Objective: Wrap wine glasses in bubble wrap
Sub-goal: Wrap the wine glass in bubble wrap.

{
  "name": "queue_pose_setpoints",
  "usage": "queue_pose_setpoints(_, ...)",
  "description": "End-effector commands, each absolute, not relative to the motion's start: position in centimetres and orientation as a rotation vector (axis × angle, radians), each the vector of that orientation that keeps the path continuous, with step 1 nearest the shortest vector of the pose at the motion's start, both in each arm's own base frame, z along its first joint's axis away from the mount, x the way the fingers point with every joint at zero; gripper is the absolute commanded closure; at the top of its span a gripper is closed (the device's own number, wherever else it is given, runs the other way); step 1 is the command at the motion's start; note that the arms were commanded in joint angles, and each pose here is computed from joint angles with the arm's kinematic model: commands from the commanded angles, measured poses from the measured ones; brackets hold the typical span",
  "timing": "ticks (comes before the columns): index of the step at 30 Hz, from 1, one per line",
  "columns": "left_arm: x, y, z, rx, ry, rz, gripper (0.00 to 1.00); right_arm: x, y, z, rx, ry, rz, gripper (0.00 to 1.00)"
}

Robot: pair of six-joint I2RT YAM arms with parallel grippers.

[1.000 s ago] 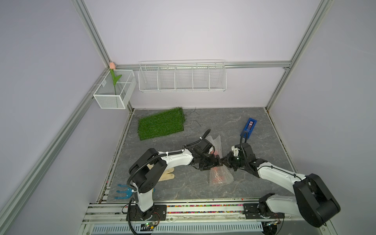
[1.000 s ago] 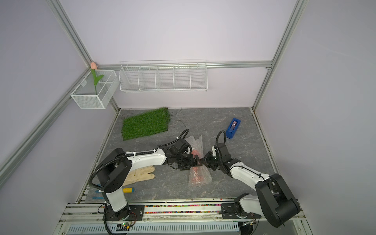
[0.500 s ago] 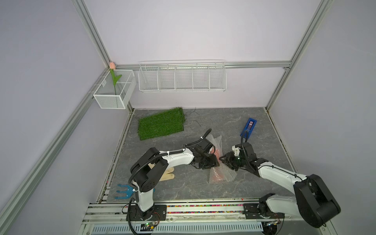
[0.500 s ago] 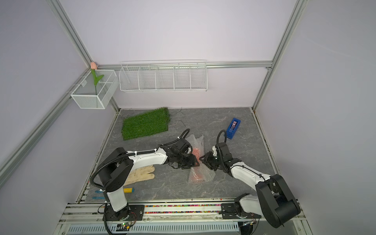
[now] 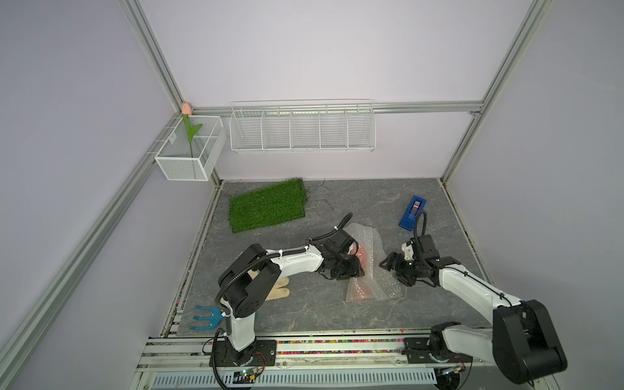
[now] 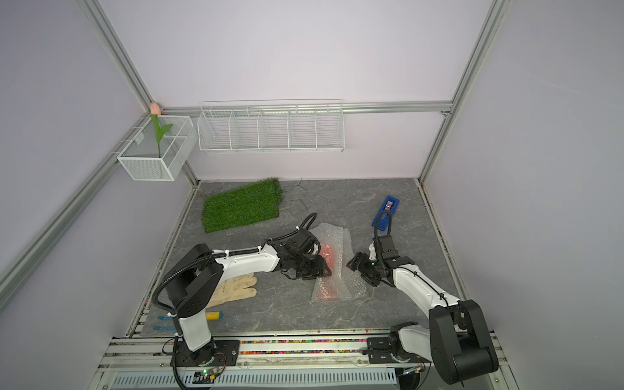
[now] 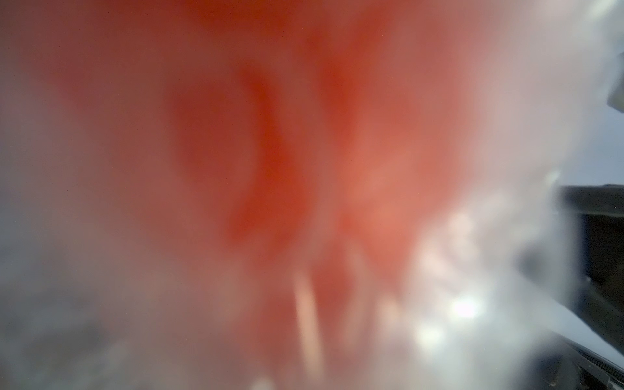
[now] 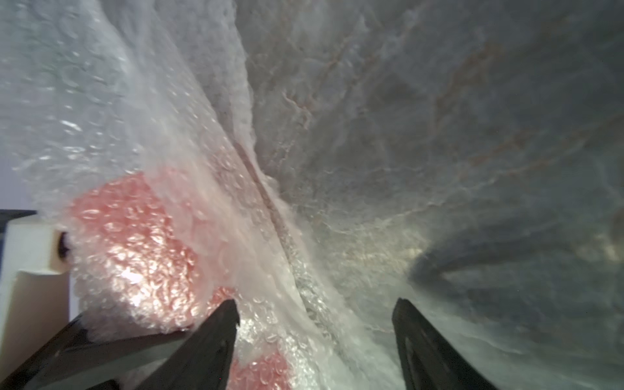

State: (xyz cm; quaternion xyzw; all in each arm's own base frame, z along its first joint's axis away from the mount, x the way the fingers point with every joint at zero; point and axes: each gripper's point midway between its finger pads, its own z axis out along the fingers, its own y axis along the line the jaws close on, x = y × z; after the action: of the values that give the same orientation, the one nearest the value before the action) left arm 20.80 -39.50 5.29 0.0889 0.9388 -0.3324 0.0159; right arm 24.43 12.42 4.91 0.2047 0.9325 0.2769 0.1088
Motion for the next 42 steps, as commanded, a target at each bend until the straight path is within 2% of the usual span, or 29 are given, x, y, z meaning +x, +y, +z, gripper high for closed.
queue_pose_setpoints(1, 20.6, -38.8, 3.6, 0.268, 2.977, -0.945, 0.49, 22.6, 11.5, 3.5, 0.575, 2.829, 0.741, 0.19)
queue_pose_setpoints(8, 20.5, -38.8, 3.6, 0.272, 2.978, -0.946, 0.49, 21.2, 13.0, 2.1, 0.596, 2.863, 0.892, 0.15)
queue_pose_setpoints(12, 20.4, -39.0, 3.5, 0.276, 2.98, -0.956, 0.49, 21.9, 14.5, 2.5, 0.605, 2.804, 1.053, 0.2)
queue_pose_setpoints(16, 20.4, -39.2, 3.7, 0.277, 2.978, -0.978, 0.49, 23.2, 16.0, 3.9, 0.593, 2.724, 1.194, 0.39)
queue_pose_setpoints(19, 20.5, -39.0, 3.8, 0.264, 2.984, -0.966, 0.49, 23.8, 16.1, 5.4, 0.559, 2.685, 1.177, 0.54)
queue_pose_setpoints(25, 20.7, -38.6, 3.7, 0.264, 2.996, -0.926, 0.5, 23.8, 16.9, 8.1, 0.465, 2.638, 1.1, 0.79)
queue_pose_setpoints(28, 20.7, -38.5, 3.5, 0.26, 3.007, -0.918, 0.5, 23.7, 17.9, 8.6, 0.413, 2.644, 1.082, 0.87)
queue_pose_setpoints(38, 20.9, -38.3, 3.3, 0.267, 3.011, -0.918, 0.51, 24.2, 21.1, 8.7, 0.382, 2.632, 1.144, 0.93)
queue_pose_setpoints(42, 20.9, -38.3, 3.9, 0.266, 2.991, -0.997, 0.51, 24.4, 21.7, 8.5, 0.408, 2.613, 1.159, 0.93)
